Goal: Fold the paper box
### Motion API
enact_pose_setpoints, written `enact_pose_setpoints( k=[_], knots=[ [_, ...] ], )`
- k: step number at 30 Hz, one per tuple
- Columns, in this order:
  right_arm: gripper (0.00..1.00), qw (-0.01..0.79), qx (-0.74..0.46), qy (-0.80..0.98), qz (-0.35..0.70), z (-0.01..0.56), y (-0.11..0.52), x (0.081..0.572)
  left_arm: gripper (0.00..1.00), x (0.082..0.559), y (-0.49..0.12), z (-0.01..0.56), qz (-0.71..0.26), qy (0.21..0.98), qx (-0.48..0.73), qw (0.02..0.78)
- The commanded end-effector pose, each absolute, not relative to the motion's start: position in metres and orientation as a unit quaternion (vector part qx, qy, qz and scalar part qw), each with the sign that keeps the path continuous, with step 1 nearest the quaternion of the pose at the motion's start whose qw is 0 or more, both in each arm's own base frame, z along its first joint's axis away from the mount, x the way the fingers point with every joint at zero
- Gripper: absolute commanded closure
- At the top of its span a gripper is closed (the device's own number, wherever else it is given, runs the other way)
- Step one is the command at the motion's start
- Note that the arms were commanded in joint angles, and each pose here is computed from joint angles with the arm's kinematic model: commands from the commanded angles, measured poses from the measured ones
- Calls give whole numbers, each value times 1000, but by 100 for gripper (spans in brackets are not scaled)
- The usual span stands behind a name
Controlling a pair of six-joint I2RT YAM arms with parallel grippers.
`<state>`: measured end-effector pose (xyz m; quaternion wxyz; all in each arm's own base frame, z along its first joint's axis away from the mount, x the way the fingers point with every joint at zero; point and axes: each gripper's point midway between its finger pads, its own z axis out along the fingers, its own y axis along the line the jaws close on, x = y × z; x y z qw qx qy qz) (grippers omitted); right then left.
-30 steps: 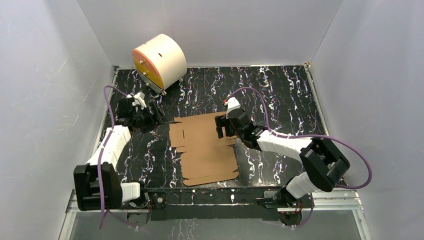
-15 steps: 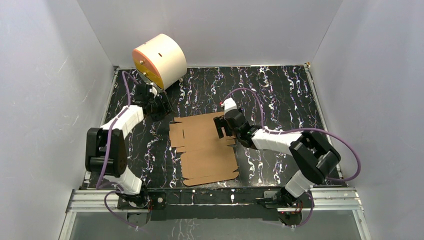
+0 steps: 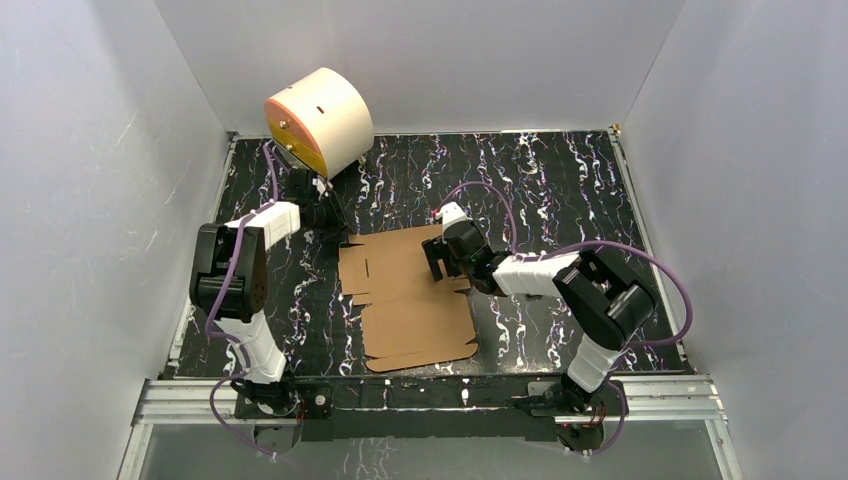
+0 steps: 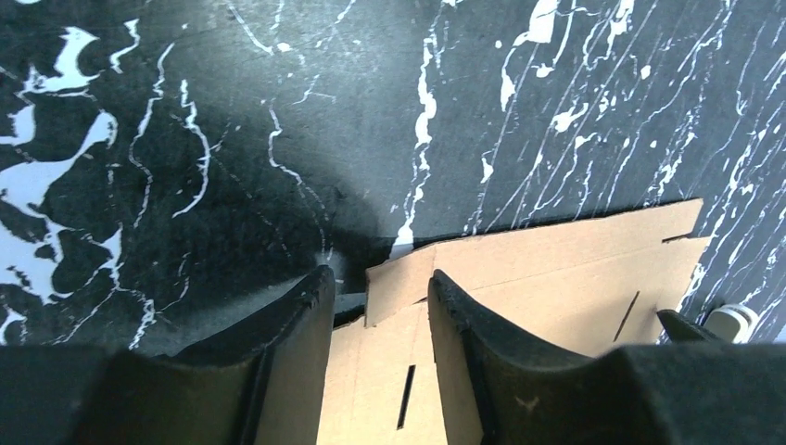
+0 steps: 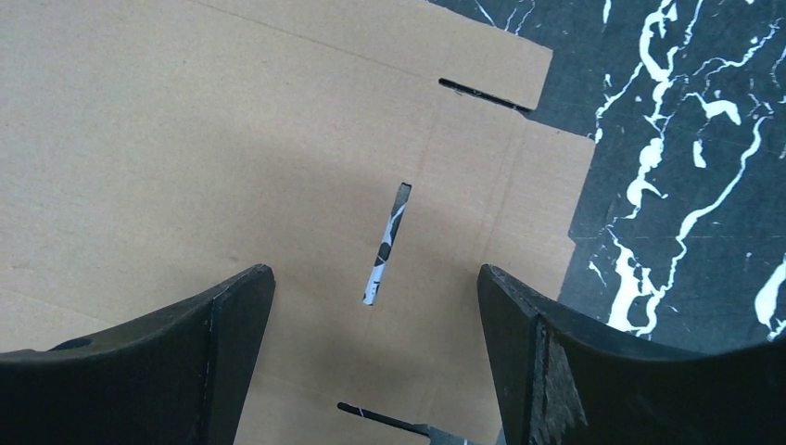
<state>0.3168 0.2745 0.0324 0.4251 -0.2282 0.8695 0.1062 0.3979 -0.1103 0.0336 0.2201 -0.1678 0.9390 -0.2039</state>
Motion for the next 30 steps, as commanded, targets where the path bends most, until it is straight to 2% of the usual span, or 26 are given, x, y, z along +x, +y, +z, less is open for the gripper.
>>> enact_pose_setpoints(
  k=[1,4,10,13,19,26,30],
  knots=[
    [11,456,-219,851,140,51,294,331,63,410,-122,47,-225,934,-152,234],
    [11,457,-221,850,142,50,294,330,69,408,-124,43,-230,934,-153,225],
    [11,458,-221,848,148,47,296,330,75,403,-126,42,-219,939,-148,222],
    [12,457,-222,847,156,46,298,327,70,400,-120,38,-201,942,-155,219],
    [12,452,-223,850,152,38,296,325,69,399,-120,32,-197,944,-160,211],
    [13,445,-224,854,148,30,296,326,79,396,-135,38,-218,943,-141,209],
    [13,441,-225,857,145,27,296,326,90,394,-138,39,-218,943,-135,211]
  ],
)
